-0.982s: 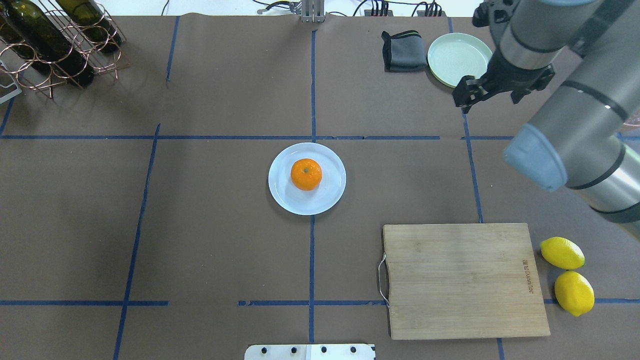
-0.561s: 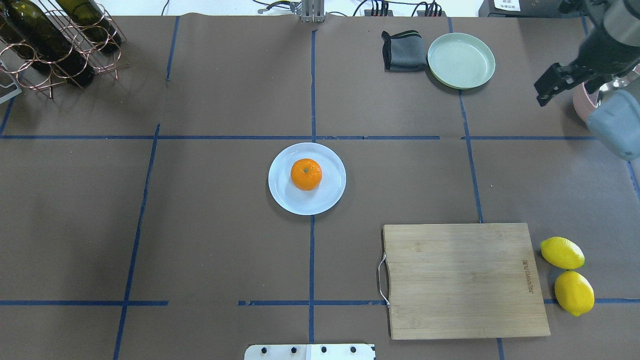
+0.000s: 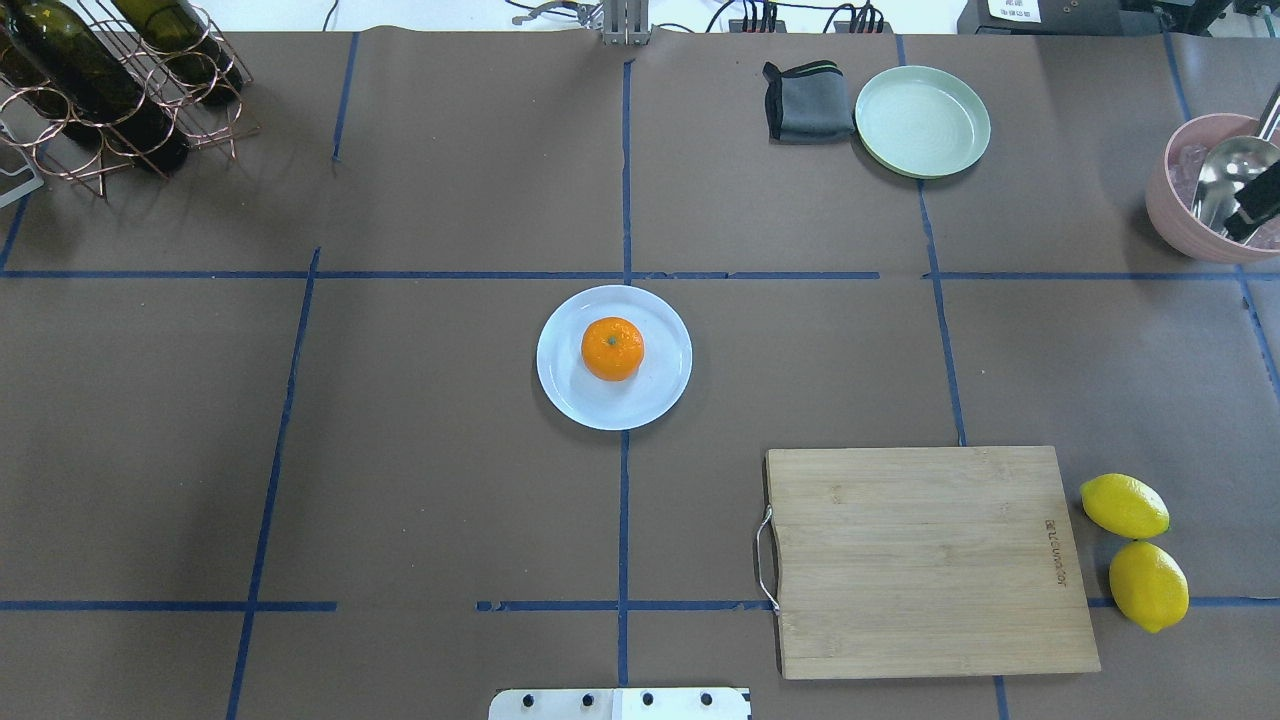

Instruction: Pick orange to plate

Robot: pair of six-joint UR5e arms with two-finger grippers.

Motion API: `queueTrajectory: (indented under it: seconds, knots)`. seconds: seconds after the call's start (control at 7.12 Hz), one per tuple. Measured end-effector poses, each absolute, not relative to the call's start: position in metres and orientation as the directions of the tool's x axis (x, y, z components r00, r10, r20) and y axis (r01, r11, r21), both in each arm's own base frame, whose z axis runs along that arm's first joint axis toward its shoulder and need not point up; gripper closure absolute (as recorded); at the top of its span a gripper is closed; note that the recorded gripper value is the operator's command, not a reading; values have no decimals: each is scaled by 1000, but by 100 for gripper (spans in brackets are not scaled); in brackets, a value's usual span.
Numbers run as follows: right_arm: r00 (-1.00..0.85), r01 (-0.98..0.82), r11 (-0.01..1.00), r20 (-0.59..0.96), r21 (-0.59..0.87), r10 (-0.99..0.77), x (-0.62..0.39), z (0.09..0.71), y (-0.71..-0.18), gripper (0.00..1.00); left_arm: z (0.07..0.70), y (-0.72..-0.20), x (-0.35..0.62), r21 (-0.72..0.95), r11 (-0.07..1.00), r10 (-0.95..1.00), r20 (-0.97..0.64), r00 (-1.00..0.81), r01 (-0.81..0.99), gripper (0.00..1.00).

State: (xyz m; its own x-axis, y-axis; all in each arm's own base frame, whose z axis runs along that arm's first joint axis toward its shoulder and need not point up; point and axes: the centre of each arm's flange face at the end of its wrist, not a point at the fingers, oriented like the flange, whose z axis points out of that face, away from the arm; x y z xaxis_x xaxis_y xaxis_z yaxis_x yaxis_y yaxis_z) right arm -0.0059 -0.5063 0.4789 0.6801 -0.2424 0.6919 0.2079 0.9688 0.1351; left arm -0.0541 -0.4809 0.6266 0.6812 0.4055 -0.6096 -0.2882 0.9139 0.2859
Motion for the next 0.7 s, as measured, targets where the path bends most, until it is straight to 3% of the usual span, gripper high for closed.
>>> queueTrajectory:
  seconds: [0.7]
  knots:
    - [609,197,974,765,110,-210,53,572,-511,0,652,-462,-66,246,924,381,-627,679,-291,0]
